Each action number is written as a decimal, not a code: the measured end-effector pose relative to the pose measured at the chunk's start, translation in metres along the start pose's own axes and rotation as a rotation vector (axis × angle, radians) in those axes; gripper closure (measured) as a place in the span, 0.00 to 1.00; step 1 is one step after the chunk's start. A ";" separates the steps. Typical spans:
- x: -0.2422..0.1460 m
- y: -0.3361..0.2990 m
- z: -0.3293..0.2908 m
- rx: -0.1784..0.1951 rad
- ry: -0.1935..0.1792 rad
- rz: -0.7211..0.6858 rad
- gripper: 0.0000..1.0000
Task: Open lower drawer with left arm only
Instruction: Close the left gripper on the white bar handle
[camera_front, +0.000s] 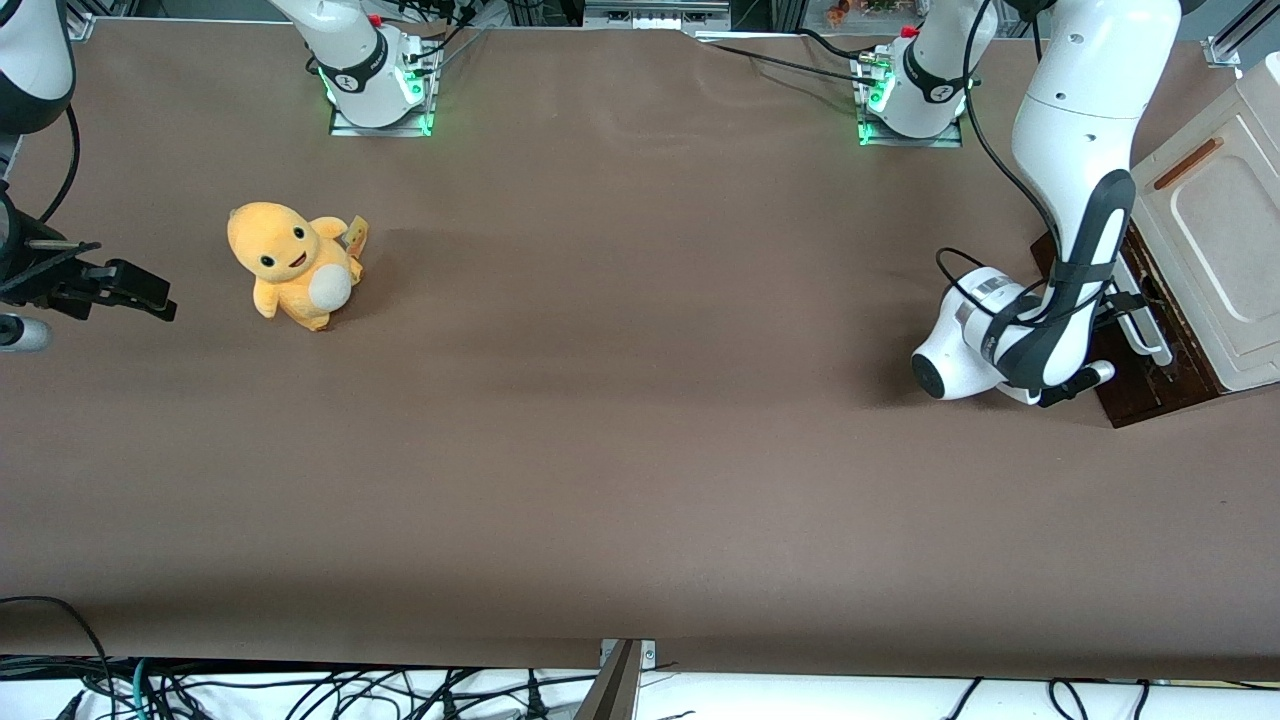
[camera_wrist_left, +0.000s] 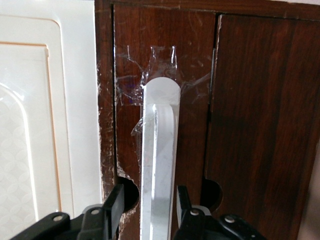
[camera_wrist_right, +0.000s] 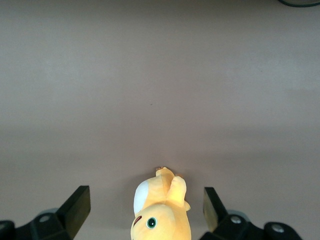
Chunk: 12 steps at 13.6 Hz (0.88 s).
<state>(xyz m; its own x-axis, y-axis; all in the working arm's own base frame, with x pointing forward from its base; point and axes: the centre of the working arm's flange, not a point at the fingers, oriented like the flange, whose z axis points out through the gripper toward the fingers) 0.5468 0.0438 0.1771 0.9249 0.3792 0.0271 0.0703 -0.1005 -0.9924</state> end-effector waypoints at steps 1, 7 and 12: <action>0.000 0.000 0.001 0.000 -0.002 0.000 0.52; 0.000 0.003 0.001 -0.011 0.003 0.004 0.76; -0.001 0.006 0.001 -0.014 0.005 0.016 0.82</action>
<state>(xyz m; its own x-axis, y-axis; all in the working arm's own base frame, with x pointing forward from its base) 0.5462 0.0440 0.1714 0.9279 0.3727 0.0121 0.0610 -0.1196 -0.9909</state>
